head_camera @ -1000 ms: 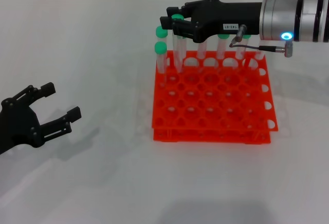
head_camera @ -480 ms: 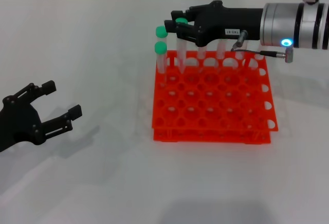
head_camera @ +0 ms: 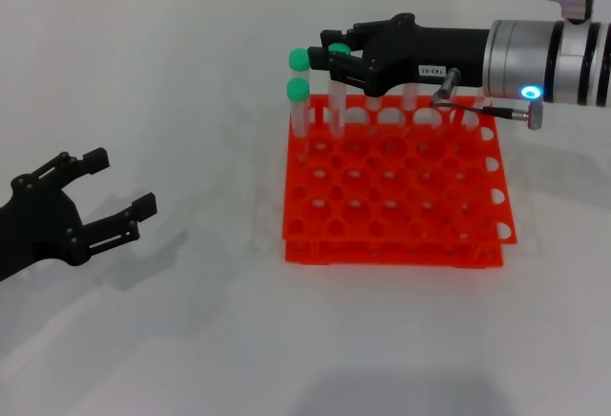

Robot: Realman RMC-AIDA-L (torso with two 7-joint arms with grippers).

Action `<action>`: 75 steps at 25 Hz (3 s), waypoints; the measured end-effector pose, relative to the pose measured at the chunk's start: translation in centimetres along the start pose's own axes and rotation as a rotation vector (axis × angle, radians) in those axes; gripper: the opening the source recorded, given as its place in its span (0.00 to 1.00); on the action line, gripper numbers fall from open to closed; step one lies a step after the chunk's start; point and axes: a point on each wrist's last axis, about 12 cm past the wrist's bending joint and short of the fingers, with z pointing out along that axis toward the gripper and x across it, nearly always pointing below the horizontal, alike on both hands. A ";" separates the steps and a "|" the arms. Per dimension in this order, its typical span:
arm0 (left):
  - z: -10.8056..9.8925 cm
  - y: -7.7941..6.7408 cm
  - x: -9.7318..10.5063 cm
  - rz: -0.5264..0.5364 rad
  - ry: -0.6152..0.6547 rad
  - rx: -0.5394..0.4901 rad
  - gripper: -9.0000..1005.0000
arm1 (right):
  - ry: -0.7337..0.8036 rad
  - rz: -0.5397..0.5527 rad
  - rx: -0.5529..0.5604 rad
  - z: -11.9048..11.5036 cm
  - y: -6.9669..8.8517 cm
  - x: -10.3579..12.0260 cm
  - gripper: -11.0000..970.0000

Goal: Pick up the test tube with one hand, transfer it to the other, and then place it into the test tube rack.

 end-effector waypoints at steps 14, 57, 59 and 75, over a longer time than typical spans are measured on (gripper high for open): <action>0.7 0.3 -0.2 0.002 0.004 0.003 0.89 | -0.032 0.008 0.038 -0.7 0.0 1.5 0.28; 1.4 0.6 -0.5 -0.001 0.020 0.015 0.88 | -0.002 -0.039 0.016 -0.4 0.6 2.2 0.52; 1.4 0.6 -0.5 -0.001 0.020 0.015 0.88 | -0.005 -0.040 0.012 -0.4 0.6 2.1 0.55; 1.0 1.0 -0.8 -0.035 0.040 0.033 0.89 | -0.043 -0.081 -0.016 -8.4 0.9 3.6 0.64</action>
